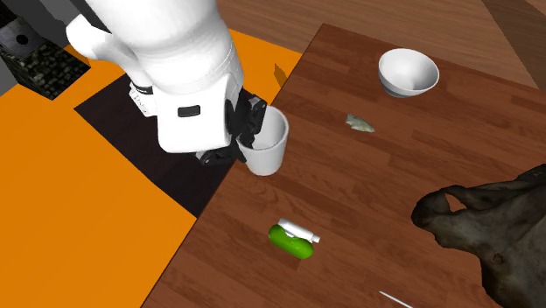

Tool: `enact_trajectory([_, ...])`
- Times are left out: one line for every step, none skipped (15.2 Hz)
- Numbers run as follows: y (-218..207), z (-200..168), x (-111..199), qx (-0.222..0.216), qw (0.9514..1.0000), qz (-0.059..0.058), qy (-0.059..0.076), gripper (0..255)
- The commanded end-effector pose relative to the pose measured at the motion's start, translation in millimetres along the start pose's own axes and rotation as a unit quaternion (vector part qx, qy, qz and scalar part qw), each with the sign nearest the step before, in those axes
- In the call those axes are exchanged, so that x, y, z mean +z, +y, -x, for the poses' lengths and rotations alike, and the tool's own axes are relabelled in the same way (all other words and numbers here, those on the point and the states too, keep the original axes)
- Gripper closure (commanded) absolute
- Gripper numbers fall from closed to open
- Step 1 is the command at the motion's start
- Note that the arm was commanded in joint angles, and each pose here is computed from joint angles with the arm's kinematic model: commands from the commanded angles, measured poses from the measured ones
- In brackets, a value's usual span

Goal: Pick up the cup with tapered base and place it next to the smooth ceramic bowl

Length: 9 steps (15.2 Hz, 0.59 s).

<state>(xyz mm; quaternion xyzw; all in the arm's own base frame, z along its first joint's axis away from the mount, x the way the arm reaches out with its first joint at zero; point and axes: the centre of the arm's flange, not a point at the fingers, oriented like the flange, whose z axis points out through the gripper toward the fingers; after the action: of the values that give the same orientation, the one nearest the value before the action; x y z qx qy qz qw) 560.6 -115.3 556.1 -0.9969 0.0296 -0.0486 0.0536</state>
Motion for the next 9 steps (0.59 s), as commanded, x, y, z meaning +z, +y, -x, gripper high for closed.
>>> enact_trajectory([-27.0,7.0,3.1,0.001,1.0000,0.000,0.000,255])
enact_trajectory([-39.8,9.9,4.2,0.001,1.0000,0.000,0.000,255])
enact_trajectory([-52.6,12.9,5.3,0.001,1.0000,0.000,0.000,255])
enact_trajectory([-65.4,15.8,6.4,0.001,1.0000,0.000,0.000,255])
enact_trajectory([-78.2,18.8,7.5,0.001,1.0000,0.000,0.000,255])
enact_trajectory([-91.1,21.7,8.6,0.001,1.0000,0.000,0.000,255])
enact_trajectory([-103.9,24.7,9.7,0.001,1.0000,0.000,0.000,255])
enact_trajectory([-116.7,27.6,10.8,0.001,1.0000,0.000,0.000,255])
enact_trajectory([-129.5,30.6,11.9,0.001,1.0000,0.000,0.000,255])
